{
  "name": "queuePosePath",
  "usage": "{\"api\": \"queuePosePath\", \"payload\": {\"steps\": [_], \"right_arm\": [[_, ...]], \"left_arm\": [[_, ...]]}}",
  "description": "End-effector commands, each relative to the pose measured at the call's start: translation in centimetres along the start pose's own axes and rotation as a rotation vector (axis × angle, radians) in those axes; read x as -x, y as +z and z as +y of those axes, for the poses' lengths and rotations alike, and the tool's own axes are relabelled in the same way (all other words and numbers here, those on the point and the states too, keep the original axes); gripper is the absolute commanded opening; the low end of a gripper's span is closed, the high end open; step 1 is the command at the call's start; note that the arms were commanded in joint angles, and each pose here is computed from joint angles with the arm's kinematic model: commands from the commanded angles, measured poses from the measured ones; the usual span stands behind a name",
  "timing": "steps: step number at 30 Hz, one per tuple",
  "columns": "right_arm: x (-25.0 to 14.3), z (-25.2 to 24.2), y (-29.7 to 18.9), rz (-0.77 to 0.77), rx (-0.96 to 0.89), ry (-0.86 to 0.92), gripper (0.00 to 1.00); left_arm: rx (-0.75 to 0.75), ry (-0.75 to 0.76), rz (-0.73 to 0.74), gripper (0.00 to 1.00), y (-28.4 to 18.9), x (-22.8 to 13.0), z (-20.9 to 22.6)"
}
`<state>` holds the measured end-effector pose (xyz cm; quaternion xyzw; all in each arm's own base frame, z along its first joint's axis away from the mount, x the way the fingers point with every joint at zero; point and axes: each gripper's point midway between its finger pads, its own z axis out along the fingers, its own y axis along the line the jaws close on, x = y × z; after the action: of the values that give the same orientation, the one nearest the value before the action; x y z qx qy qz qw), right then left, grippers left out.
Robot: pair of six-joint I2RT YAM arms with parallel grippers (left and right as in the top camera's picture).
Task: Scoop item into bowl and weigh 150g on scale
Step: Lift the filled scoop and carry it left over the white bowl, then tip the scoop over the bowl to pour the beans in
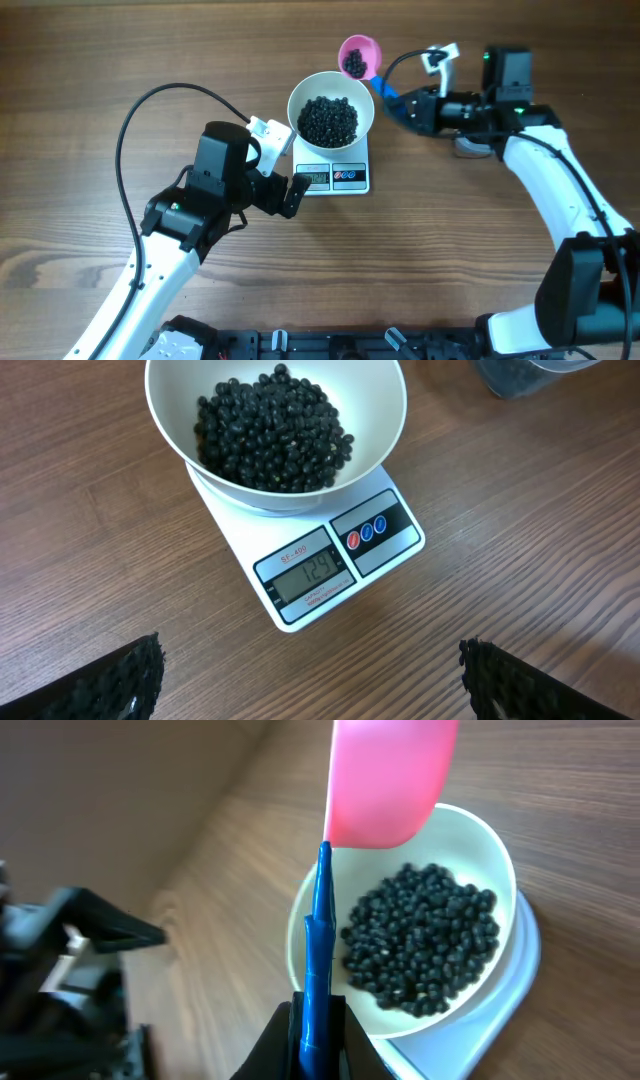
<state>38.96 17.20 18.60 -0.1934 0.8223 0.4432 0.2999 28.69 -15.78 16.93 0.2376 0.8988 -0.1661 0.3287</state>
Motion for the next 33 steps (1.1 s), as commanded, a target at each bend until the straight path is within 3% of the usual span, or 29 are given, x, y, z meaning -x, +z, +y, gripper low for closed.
{"api": "queuePosePath", "payload": {"steps": [1, 33], "right_arm": [[-0.4, -1.5, 1.4, 0.035, -0.138, -0.114, 0.04], [-3.3, 0.8, 3.2, 0.196, -0.266, -0.348, 0.04]], "left_arm": [[-0.012, 0.011, 0.012, 1.00, 0.3, -0.3, -0.2], [-0.011, 0.011, 0.012, 1.00, 0.3, -0.3, -0.2]]}}
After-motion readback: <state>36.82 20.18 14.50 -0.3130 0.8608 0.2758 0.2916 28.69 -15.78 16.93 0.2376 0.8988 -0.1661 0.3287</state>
